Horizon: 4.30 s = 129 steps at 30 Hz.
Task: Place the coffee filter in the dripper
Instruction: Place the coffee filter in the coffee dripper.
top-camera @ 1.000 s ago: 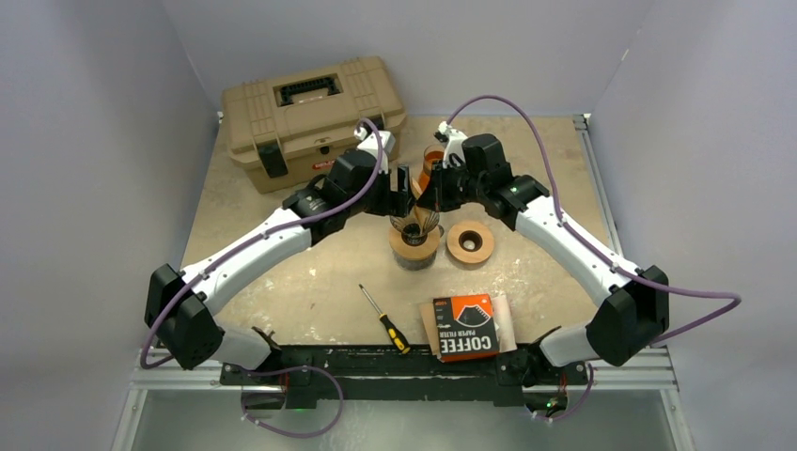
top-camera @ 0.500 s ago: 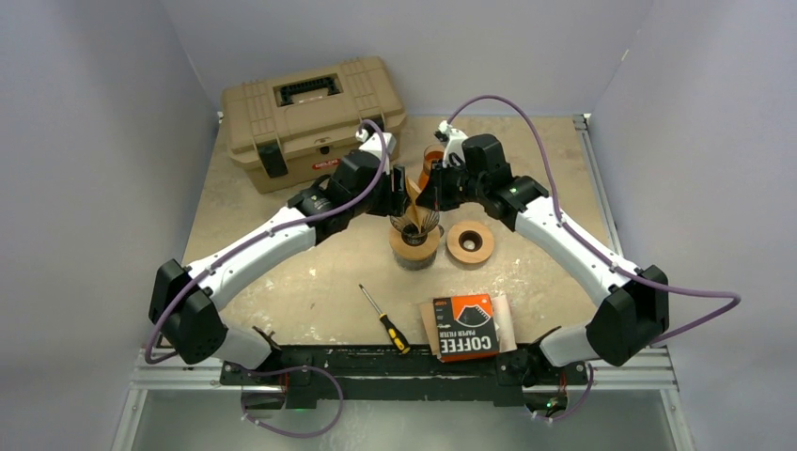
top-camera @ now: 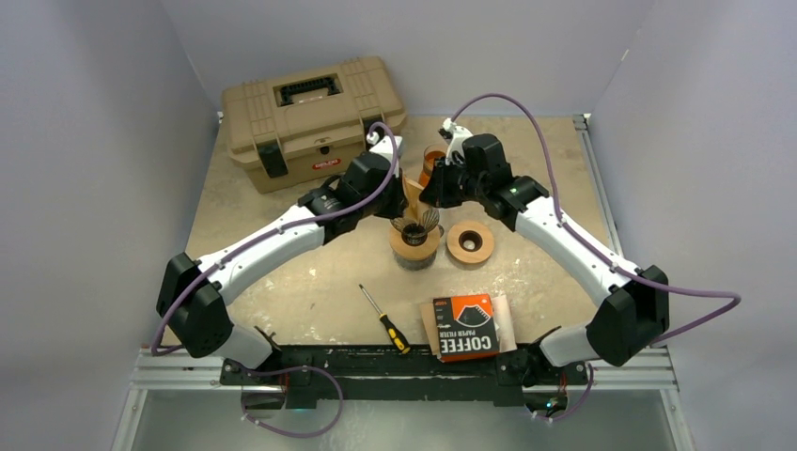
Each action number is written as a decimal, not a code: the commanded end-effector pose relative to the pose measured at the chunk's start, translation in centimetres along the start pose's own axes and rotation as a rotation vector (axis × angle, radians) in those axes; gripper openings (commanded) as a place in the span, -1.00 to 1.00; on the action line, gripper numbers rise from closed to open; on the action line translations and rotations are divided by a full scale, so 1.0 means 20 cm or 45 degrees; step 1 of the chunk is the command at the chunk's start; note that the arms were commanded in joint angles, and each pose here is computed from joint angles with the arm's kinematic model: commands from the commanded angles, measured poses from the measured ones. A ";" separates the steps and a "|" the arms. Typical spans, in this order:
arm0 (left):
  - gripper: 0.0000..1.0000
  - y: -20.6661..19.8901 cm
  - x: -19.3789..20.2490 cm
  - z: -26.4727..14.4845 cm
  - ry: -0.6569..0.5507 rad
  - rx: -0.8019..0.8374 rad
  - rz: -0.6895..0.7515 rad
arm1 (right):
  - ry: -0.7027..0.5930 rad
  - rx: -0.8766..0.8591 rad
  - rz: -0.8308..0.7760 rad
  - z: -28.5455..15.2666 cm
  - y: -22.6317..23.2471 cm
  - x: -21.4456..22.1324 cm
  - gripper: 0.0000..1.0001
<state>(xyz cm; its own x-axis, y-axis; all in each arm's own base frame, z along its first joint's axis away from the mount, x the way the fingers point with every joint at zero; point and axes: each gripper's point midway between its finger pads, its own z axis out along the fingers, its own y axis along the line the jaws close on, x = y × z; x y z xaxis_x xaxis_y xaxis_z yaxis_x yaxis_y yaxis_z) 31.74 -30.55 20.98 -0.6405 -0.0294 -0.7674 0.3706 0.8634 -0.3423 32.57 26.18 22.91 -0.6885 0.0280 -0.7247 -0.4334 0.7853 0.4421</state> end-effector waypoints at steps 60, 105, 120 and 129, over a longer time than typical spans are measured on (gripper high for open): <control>-1.00 -0.08 -0.18 -0.16 -0.123 0.012 0.057 | -0.006 0.086 -0.079 -0.02 -0.06 -0.04 -0.12; -1.00 0.07 -0.13 -0.12 -0.138 -0.178 -0.078 | 0.020 0.118 -0.188 -0.10 -0.09 -0.02 0.31; -0.65 0.09 -0.06 -0.07 -0.065 -0.124 -0.109 | -0.008 -0.078 -0.034 -0.11 -0.11 -0.07 0.38; -0.01 0.10 -0.09 -0.10 -0.080 -0.064 -0.152 | 0.012 -0.138 0.018 -0.10 -0.17 -0.04 0.38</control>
<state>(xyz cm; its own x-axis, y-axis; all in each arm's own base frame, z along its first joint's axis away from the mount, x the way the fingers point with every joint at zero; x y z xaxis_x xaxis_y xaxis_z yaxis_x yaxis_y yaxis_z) 32.24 -27.83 21.60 -0.6495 -0.1268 -0.7497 0.2429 0.8997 -0.3627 33.62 21.44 21.15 -0.7300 0.0179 -0.6832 -0.4257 0.7701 0.4751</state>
